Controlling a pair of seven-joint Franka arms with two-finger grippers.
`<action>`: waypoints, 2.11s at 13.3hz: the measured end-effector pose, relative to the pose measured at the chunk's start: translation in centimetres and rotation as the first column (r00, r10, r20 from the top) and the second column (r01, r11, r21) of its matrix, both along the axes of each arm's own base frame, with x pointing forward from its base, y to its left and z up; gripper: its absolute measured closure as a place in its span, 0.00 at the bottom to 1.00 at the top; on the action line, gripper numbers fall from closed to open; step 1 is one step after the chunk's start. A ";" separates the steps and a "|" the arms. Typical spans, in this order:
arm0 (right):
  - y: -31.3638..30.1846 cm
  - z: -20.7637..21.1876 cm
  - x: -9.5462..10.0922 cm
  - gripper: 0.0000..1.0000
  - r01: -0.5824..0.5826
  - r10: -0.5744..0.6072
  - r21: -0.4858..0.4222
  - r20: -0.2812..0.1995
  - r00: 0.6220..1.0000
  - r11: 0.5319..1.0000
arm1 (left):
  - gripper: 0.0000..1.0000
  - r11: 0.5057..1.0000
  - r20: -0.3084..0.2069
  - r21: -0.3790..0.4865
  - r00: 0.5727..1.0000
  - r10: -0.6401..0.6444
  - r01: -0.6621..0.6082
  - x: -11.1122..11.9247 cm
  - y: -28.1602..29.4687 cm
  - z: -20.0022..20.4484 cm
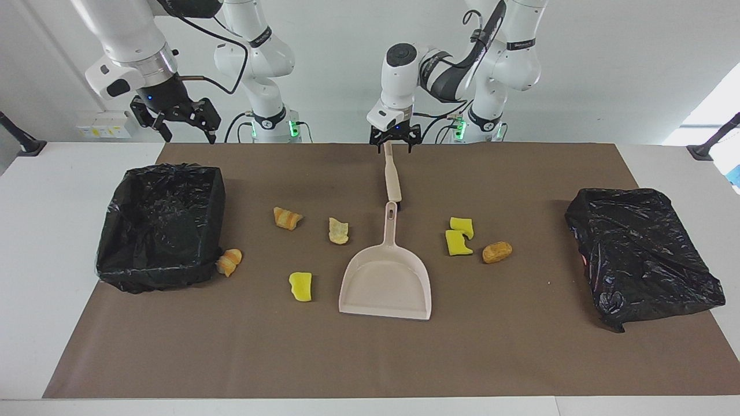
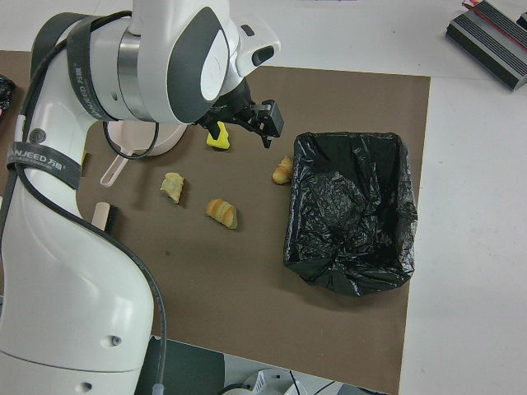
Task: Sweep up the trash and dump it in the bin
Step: 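Reach the left gripper to the pink brush handle and grasp it, then lift the brush with the left gripper while the right gripper reaches the dustpan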
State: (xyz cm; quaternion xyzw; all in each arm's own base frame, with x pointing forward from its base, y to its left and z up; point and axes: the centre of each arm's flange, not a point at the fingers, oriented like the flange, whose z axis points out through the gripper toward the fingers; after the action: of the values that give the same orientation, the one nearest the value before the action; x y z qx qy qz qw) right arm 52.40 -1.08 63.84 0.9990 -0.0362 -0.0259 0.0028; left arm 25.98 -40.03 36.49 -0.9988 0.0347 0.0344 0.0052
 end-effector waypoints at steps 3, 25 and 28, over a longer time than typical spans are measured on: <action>0.0 0.0 -0.1 0.00 0.000 0.000 0.000 -0.001 1.000 1.000 | 0.00 0.999 -0.020 0.015 0.999 -0.029 0.030 -2.3 -0.9 -2.1; 0.0 -0.1 -0.3 0.00 0.000 0.000 0.000 -0.003 1.000 1.000 | 0.67 0.996 -0.070 0.063 0.996 -0.058 0.063 -1.8 -0.9 -2.3; 0.0 -0.1 -0.3 0.00 0.000 0.000 0.000 -0.004 1.000 1.000 | 0.74 0.995 -0.090 0.072 0.994 -0.069 0.076 -0.2 -0.1 -1.2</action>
State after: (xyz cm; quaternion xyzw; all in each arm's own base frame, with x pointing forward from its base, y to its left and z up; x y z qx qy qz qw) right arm 52.10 -1.08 63.70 0.9989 -0.0362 -0.0280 0.0027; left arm 25.76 -40.11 35.24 -0.9935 0.0699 0.0790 0.0424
